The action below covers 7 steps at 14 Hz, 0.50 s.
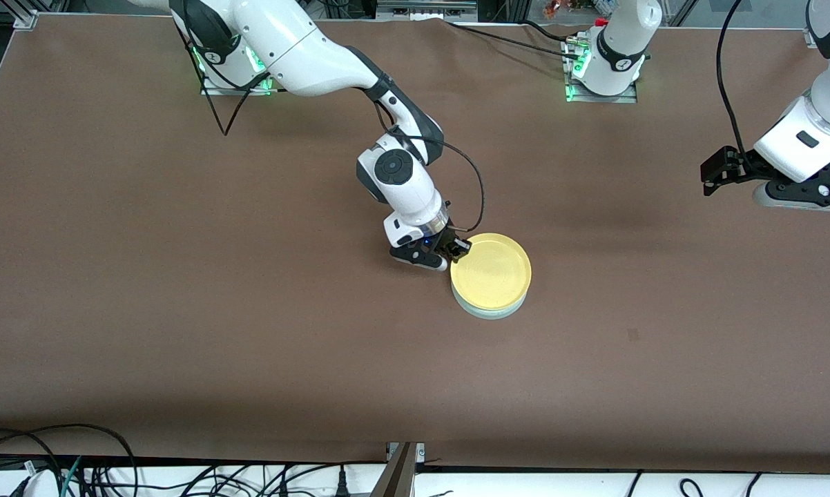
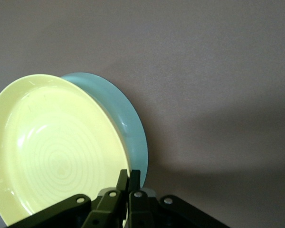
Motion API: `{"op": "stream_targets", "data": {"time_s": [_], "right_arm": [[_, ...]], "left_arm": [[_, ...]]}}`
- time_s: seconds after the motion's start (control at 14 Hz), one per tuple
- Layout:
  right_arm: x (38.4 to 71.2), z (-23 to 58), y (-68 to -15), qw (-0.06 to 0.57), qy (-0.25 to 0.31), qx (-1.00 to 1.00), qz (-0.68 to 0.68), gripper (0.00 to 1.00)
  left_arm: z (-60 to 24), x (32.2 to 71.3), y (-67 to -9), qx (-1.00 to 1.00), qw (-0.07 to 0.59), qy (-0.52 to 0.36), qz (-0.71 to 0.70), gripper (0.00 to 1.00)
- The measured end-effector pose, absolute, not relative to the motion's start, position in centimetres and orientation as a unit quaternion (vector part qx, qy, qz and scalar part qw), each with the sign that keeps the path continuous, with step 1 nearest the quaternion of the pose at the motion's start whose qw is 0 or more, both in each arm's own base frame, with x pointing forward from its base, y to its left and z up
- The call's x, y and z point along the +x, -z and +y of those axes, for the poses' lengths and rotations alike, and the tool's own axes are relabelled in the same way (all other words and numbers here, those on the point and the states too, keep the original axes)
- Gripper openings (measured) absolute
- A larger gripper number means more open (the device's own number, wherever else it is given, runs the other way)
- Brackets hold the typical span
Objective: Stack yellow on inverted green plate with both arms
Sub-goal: 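Lower the yellow plate onto the green plate and open the right gripper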
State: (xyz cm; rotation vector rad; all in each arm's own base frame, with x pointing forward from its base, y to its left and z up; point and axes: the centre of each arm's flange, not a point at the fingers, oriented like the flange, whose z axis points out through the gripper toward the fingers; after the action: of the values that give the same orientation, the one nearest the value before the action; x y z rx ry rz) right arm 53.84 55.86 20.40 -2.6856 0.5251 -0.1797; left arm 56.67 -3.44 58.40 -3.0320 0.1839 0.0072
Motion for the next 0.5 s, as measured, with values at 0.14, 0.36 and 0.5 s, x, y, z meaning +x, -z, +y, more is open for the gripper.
{"op": "stream_targets", "data": {"time_s": [0.14, 0.36, 0.5], "right_arm": [[54.0, 55.9, -20.2, 0.205, 0.07, -0.958, 0.189, 0.03], [53.9, 55.8, -18.8, 0.212, 0.078, -0.955, 0.19, 0.03], [54.0, 55.7, -18.9, 0.215, 0.081, -0.954, 0.191, 0.09]], "left_arm": [[-3.5, 56.7, -58.4, -0.997, 0.052, -0.003, 0.061, 1.0], [-3.5, 56.6, -58.4, -0.997, 0.052, -0.005, 0.061, 1.0], [-3.5, 56.6, -58.4, -0.997, 0.052, -0.005, 0.061, 1.0]]}}
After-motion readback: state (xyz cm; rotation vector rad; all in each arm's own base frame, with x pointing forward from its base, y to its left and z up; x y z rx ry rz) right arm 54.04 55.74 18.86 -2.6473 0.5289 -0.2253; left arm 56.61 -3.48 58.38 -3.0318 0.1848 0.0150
